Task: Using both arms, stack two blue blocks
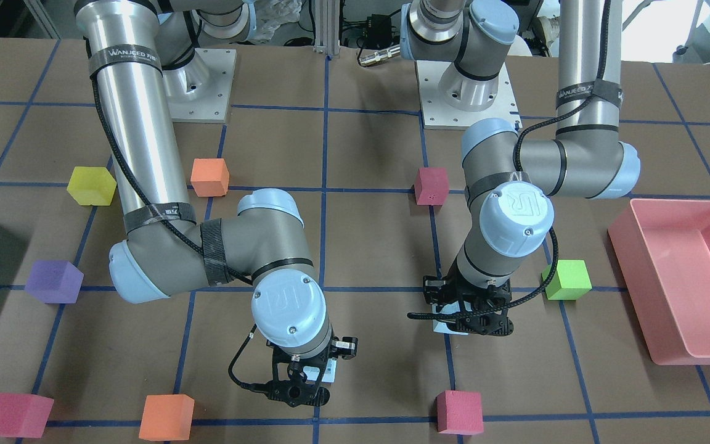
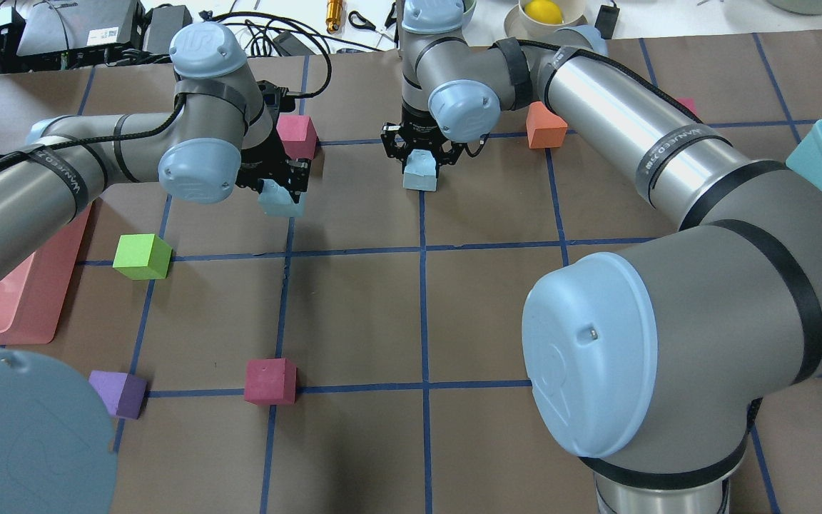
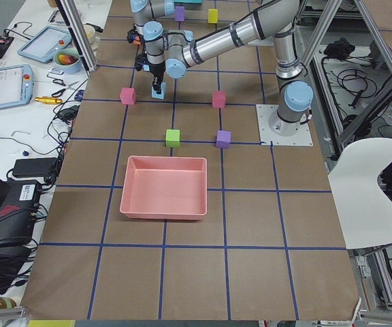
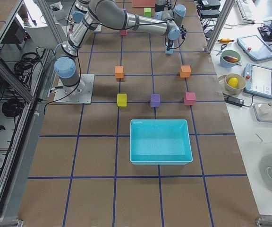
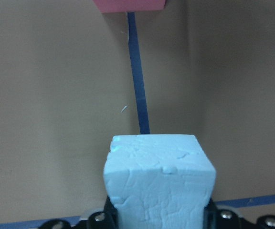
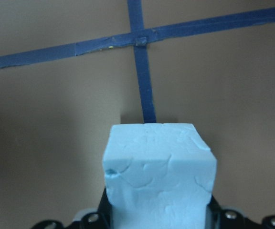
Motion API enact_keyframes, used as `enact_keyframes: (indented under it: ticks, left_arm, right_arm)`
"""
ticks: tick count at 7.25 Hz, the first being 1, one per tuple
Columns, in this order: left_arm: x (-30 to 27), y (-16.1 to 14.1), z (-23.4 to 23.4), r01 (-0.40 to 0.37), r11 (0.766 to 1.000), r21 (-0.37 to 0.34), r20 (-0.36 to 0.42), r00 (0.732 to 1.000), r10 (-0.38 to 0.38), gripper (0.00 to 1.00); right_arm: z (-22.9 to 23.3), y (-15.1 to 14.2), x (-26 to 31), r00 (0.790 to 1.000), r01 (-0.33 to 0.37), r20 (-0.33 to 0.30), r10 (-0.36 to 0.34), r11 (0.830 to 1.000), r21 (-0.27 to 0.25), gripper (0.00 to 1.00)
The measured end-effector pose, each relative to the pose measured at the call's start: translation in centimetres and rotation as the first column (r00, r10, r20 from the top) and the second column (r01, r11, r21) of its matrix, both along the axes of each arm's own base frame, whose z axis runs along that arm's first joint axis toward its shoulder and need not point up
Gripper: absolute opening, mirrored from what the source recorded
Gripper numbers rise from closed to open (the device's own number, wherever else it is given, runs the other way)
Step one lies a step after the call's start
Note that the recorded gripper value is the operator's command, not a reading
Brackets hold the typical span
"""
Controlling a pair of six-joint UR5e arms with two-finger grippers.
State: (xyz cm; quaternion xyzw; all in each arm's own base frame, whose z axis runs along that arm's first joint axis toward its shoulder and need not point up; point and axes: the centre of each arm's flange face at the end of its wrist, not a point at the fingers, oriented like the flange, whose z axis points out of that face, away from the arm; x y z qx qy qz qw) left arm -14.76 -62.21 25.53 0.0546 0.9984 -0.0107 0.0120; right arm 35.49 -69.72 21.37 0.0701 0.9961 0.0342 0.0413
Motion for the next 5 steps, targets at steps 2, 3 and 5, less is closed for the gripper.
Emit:
enact_keyframes:
  ticks: [2, 3, 5]
  left_arm:
    - [-0.1, -0.8, 0.7, 0.000, 1.000, -0.004, -0.002, 1.000, 0.000, 0.01]
    - [-0.3, -1.2, 0.9, 0.000, 1.000, -0.007, -0.013, 1.000, 0.000, 0.01]
    - [-0.5, -1.7, 1.2, -0.001, 1.000, -0.011, -0.035, 0.999, 0.001, 0.01]
  right_arm:
    - [-0.7, 0.0, 0.0, 1.000, -0.010, 0.000, 0.010, 1.000, 0.008, 0.06]
    - [-0.7, -0.1, 0.1, 1.000, -0.013, 0.001, 0.013, 1.000, 0.006, 0.08]
    - [-0.5, -0.8, 0.3, 1.000, -0.015, 0.005, 0.015, 1.000, -0.008, 0.20]
